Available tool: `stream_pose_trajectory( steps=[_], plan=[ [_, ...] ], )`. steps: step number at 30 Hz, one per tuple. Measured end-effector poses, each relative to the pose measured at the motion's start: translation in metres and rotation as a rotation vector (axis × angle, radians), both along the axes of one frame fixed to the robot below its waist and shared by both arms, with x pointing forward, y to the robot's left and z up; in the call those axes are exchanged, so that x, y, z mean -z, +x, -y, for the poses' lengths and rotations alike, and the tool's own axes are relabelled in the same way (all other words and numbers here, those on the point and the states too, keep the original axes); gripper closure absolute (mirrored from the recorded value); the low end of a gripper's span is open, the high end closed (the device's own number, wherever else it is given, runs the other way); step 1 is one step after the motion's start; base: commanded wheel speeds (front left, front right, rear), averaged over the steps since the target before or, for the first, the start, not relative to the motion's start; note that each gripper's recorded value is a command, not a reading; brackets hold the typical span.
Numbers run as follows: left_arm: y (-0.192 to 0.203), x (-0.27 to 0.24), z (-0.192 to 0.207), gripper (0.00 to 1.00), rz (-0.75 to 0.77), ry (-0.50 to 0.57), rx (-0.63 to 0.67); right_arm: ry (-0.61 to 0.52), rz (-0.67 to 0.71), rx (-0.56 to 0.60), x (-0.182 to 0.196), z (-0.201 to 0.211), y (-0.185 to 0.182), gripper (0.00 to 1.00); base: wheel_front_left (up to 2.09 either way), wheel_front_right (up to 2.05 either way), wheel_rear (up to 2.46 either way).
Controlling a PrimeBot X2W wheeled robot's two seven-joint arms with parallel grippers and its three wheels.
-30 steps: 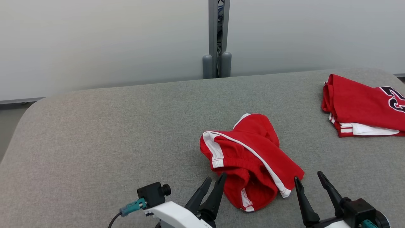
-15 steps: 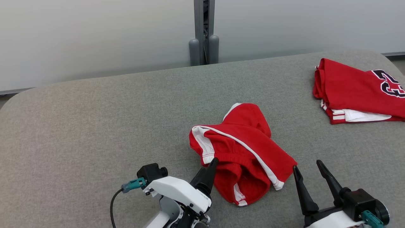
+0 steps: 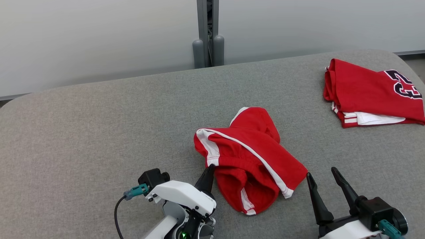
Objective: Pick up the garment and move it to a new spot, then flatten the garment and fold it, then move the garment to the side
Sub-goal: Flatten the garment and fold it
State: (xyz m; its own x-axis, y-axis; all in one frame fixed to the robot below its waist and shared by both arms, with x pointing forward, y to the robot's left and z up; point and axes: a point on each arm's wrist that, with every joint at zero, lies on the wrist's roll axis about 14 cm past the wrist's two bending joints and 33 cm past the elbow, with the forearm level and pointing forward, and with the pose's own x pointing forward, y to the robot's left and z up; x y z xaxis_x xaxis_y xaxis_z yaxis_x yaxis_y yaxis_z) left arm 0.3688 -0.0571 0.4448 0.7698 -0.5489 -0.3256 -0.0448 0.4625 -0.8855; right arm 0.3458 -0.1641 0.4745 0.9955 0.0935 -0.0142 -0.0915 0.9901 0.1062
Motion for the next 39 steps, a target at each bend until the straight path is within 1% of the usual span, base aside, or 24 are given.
stream_pose_trajectory(
  steps=[1, 2, 8, 9, 10, 12, 14, 18, 22, 25, 28, 32, 39],
  plan=[
    [-0.001, 0.003, -0.001, 0.88, -0.012, 0.003, -0.004, -0.001, 0.000, -0.001, 0.000, 0.000, 0.000, 0.00, 0.00, 0.00, 0.00],
    [-0.002, 0.006, -0.001, 1.00, -0.021, 0.002, -0.006, -0.001, 0.002, -0.002, -0.001, -0.001, 0.001, 0.00, 0.00, 0.00, 0.00],
    [0.002, 0.006, 0.003, 1.00, -0.007, 0.003, 0.008, -0.003, 0.005, -0.009, -0.002, -0.002, 0.001, 0.00, 0.00, 0.00, 0.00],
    [0.003, 0.005, 0.005, 0.67, 0.047, 0.060, 0.039, -0.006, 0.005, -0.007, -0.001, -0.001, 0.001, 0.00, 0.00, 0.00, 0.00],
    [0.006, 0.004, 0.005, 0.00, 0.088, 0.104, 0.055, -0.007, 0.005, -0.005, -0.002, 0.000, 0.001, 0.00, 0.00, 0.00, 0.00],
    [0.018, -0.002, -0.002, 0.00, 0.182, 0.200, 0.060, -0.007, 0.005, 0.000, -0.002, 0.002, 0.001, 0.00, 0.00, 0.00, 0.00],
    [0.025, -0.011, -0.006, 0.00, 0.262, 0.260, 0.060, -0.007, 0.006, 0.004, -0.002, 0.003, 0.001, 0.00, 0.00, 0.00, 0.00],
    [0.009, -0.003, -0.004, 0.00, 0.297, 0.317, 0.092, -0.002, 0.004, 0.008, -0.001, 0.004, -0.001, 0.00, 0.00, 0.00, 0.00],
    [-0.004, 0.002, 0.005, 0.00, 0.291, 0.317, 0.137, 0.003, 0.005, 0.007, -0.002, 0.003, -0.002, 0.00, 0.00, 0.00, 0.00],
    [-0.007, 0.010, 0.006, 0.00, 0.264, 0.339, 0.144, 0.005, 0.006, 0.011, -0.002, 0.004, -0.003, 0.00, 0.00, 0.00, 0.00],
    [-0.005, 0.016, 0.003, 0.00, 0.240, 0.360, 0.139, 0.005, 0.009, 0.016, -0.003, 0.005, -0.003, 0.00, 0.00, 0.00, 0.00],
    [0.002, 0.015, 0.001, 0.00, 0.243, 0.376, 0.131, 0.001, 0.010, 0.024, -0.004, 0.009, -0.005, 0.00, 0.00, 0.00, 0.00],
    [0.002, 0.017, 0.004, 0.00, 0.244, 0.391, 0.147, -0.002, 0.008, 0.029, -0.003, 0.011, -0.007, 0.00, 0.00, 0.00, 0.00]
  ],
)
